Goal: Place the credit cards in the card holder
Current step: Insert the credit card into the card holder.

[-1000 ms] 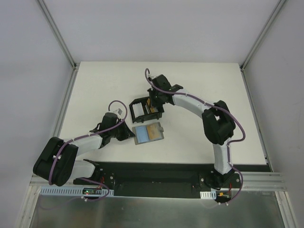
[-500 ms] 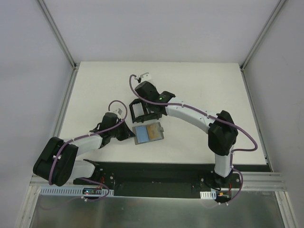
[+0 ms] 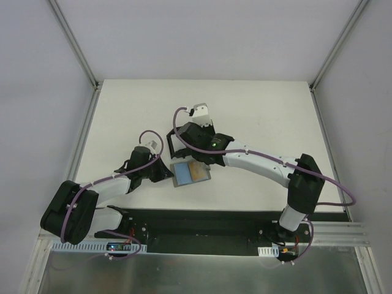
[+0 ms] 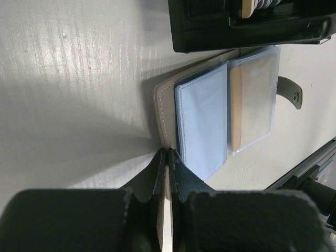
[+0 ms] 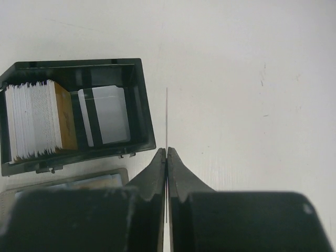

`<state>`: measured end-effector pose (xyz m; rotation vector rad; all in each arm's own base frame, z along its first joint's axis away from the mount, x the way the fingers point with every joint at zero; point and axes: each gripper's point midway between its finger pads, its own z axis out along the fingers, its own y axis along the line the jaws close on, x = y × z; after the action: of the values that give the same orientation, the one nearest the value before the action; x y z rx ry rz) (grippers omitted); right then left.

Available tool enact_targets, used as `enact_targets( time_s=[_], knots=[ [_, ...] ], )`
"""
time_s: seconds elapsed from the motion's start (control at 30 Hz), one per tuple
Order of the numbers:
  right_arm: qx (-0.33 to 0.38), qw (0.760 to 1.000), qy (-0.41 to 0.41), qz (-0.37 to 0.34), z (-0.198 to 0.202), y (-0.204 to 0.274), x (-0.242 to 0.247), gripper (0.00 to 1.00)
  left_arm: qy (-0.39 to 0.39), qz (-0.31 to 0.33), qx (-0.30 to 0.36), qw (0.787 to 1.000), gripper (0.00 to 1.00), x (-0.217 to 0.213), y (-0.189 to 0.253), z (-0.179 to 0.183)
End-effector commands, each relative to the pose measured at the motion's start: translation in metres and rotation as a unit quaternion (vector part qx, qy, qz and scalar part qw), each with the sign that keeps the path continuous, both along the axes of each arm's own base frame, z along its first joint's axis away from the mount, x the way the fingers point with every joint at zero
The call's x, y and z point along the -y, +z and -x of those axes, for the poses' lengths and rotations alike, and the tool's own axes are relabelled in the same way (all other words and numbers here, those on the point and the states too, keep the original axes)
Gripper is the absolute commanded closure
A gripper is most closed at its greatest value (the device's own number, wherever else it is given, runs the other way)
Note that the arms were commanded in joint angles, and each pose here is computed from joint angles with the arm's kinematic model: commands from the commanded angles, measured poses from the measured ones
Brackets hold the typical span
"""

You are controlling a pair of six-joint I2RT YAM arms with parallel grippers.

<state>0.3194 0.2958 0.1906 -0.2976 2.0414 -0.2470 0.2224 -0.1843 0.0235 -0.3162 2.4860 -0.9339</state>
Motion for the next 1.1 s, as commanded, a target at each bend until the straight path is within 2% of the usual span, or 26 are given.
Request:
enact_targets(
  time_s=[0.0,0.1,0.2,0.33,0.47,0.5,0.63,0.73,1.07],
  knots=[
    [0.05,0.996,-0.054,-0.052,0.018,0.028,0.018,1.0,-0.004,-0.009,0.021,1.0,1.0,-0.006,0.001,0.0],
    [0.027,0.996,-0.045,-0.079,0.035,0.015,0.016,1.0,-0.015,-0.017,0.03,0.999,1.0,-0.007,0.0,0.001],
    [-0.023,0.989,0.03,-0.141,0.053,-0.003,-0.002,1.0,-0.036,-0.024,0.031,0.999,1.0,-0.006,-0.003,0.005],
    [-0.053,0.959,0.128,-0.248,0.08,-0.007,-0.025,1.0,-0.055,-0.026,0.033,0.998,1.0,-0.007,-0.009,0.012],
    [-0.091,0.923,0.205,-0.313,0.102,-0.015,-0.041,1.0,-0.082,-0.013,0.036,0.996,1.0,0.0,-0.008,0.016],
    [-0.121,0.909,0.226,-0.328,0.109,-0.02,-0.048,1.0,-0.083,-0.014,0.034,0.996,1.0,0.0,-0.008,0.016],
    [-0.163,0.887,0.233,-0.364,0.118,-0.041,-0.058,1.0,-0.086,-0.008,0.022,0.996,1.0,0.001,-0.012,0.022],
    [-0.189,0.879,0.211,-0.384,0.119,-0.065,-0.058,1.0,-0.081,-0.003,0.025,0.996,1.0,0.0,-0.012,0.025],
    [-0.222,0.838,0.166,-0.47,0.11,-0.105,-0.057,1.0,-0.075,0.01,0.022,0.997,1.0,0.0,-0.013,0.031]
  ],
)
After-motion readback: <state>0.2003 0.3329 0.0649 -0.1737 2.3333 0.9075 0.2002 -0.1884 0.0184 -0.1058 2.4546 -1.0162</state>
